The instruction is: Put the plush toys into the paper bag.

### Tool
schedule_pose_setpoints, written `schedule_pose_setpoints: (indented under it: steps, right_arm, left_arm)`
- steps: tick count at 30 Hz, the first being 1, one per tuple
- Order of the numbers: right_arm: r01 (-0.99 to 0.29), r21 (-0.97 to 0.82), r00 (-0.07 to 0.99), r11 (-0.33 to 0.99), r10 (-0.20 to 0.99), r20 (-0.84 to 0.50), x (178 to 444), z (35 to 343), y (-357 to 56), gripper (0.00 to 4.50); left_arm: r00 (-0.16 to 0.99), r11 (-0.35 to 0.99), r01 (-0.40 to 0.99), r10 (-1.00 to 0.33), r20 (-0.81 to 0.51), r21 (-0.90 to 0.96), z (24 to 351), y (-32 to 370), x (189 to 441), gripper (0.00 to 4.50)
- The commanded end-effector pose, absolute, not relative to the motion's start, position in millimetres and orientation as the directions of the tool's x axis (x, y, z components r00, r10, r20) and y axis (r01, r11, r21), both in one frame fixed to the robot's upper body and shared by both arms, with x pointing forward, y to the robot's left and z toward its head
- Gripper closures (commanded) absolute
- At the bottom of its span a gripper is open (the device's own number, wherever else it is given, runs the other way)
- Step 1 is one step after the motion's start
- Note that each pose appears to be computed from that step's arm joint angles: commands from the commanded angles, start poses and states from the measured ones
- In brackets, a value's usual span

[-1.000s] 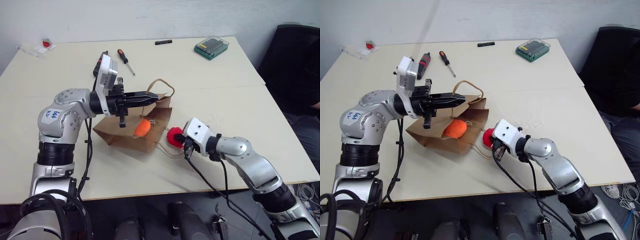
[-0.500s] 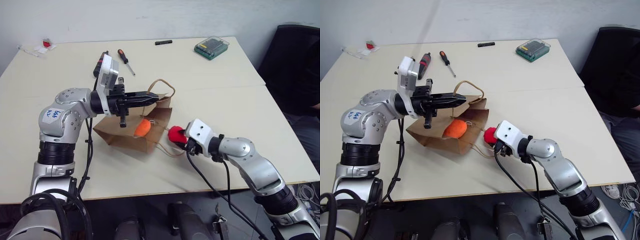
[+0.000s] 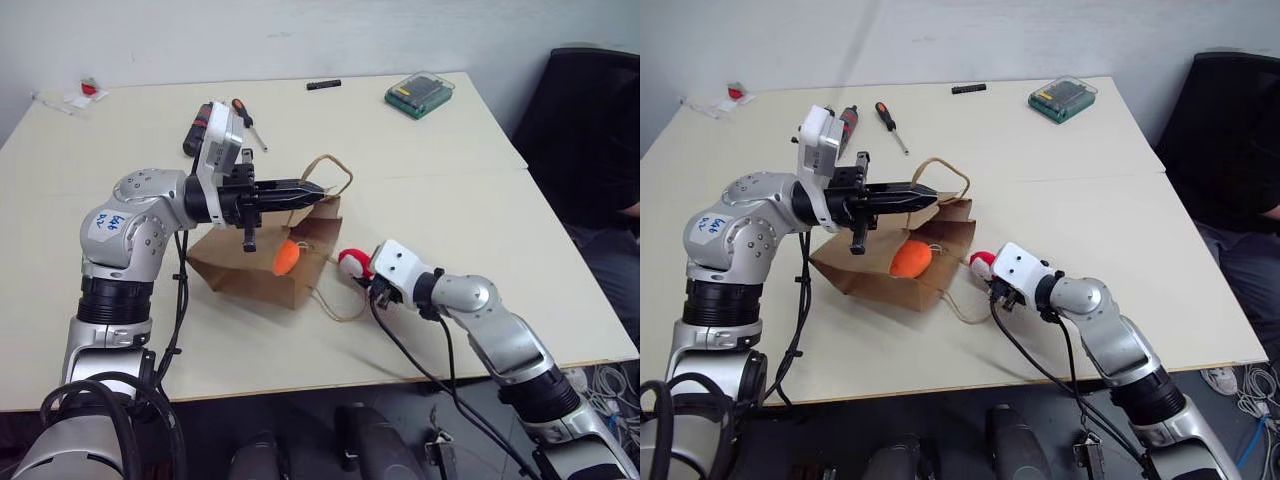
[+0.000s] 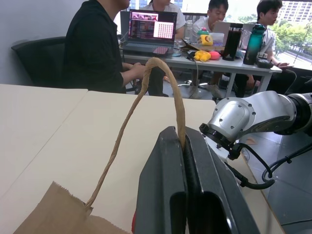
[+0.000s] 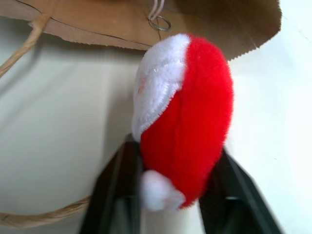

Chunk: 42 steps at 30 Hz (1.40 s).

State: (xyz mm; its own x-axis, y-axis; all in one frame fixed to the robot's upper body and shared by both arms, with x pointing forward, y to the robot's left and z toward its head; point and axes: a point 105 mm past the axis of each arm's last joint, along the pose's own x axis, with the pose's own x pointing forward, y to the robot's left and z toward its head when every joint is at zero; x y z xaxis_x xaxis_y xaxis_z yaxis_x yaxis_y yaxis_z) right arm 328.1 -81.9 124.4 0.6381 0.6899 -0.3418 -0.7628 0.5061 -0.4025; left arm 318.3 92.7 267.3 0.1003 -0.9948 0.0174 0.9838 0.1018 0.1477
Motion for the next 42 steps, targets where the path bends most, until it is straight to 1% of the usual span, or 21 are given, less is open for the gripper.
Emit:
schedule_pose_setpoints:
  steps: [1, 2, 4, 7, 10, 13, 16, 20, 24, 26, 27, 28, 30, 31, 33, 35, 42]
  right_arm:
    - [-0.782, -0.388, 0.591, 0.488, 0.779, -0.21, 323, 167, -57, 4.33]
    - [-0.791, -0.375, 0.578, 0.483, 0.791, -0.201, 322, 170, -52, 4.42]
    - [-0.804, -0.367, 0.561, 0.468, 0.803, -0.204, 323, 171, -43, 4.42]
    - [-0.811, -0.392, 0.543, 0.434, 0.808, -0.229, 331, 166, -28, 4.42]
    - [-0.821, -0.378, 0.537, 0.428, 0.804, -0.256, 348, 156, -12, 4.42]
    - [-0.845, -0.362, 0.507, 0.393, 0.805, -0.309, 356, 140, 0, 4.42]
    - [-0.843, -0.36, 0.515, 0.4, 0.794, -0.324, 365, 130, 7, 4.42]
    - [-0.832, -0.355, 0.53, 0.426, 0.798, -0.286, 374, 134, 15, 4.42]
    - [-0.851, -0.305, 0.507, 0.427, 0.821, -0.264, 372, 140, 20, 4.42]
    - [-0.864, -0.253, 0.494, 0.436, 0.832, -0.253, 370, 140, 21, 3.67]
    - [-0.869, -0.233, 0.488, 0.437, 0.837, -0.249, 369, 140, 21, 3.45]
    - [-0.871, -0.223, 0.486, 0.439, 0.839, -0.246, 368, 141, 20, 3.06]
    - [-0.87, -0.223, 0.486, 0.439, 0.84, -0.24, 367, 142, 18, 2.3]
    - [-0.871, -0.224, 0.485, 0.438, 0.843, -0.234, 366, 143, 16, 2.0]
    - [-0.877, -0.222, 0.472, 0.427, 0.855, -0.218, 360, 150, 13, 1.24]
    - [-0.88, -0.222, 0.463, 0.42, 0.863, -0.201, 352, 159, 5, 0.61]
    - [-0.852, -0.162, 0.518, 0.497, 0.844, -0.138, 323, 192, -39, 0.61]
  left_arm:
    - [0.088, 0.093, 0.978, -0.996, 0.032, 0.188, 276, 92, 316, 4.5]
    - [0.086, 0.091, 0.978, -0.996, 0.032, 0.188, 276, 92, 316, 4.5]
    - [0.083, 0.088, 0.978, -0.996, 0.033, 0.187, 275, 91, 316, 4.5]
    - [0.073, 0.077, 0.979, -0.997, 0.031, 0.189, 275, 89, 315, 4.5]
    - [0.064, 0.068, 0.979, -0.997, 0.032, 0.191, 275, 87, 314, 4.5]
    - [0.065, 0.07, 0.978, -0.997, 0.034, 0.195, 276, 87, 314, 4.5]
    - [0.077, 0.084, 0.976, -0.996, 0.042, 0.2, 277, 88, 315, 4.5]
    - [0.083, 0.09, 0.976, -0.996, 0.045, 0.199, 276, 89, 315, 4.5]
    - [0.092, 0.099, 0.976, -0.995, 0.045, 0.195, 274, 91, 315, 4.5]
    - [0.099, 0.106, 0.976, -0.994, 0.045, 0.191, 273, 92, 316, 4.5]
    - [0.103, 0.11, 0.976, -0.994, 0.045, 0.19, 273, 93, 317, 4.5]
    - [0.109, 0.115, 0.975, -0.993, 0.046, 0.188, 272, 94, 318, 4.5]
    - [0.12, 0.127, 0.975, -0.992, 0.049, 0.184, 272, 95, 321, 4.5]
    - [0.125, 0.132, 0.974, -0.991, 0.049, 0.183, 272, 96, 322, 4.5]
    - [0.134, 0.14, 0.974, -0.99, 0.048, 0.179, 270, 98, 324, 4.5]
    - [0.143, 0.149, 0.973, -0.989, 0.045, 0.175, 269, 100, 325, 4.5]
    - [0.156, 0.161, 0.972, -0.987, 0.043, 0.169, 268, 105, 325, 4.5]
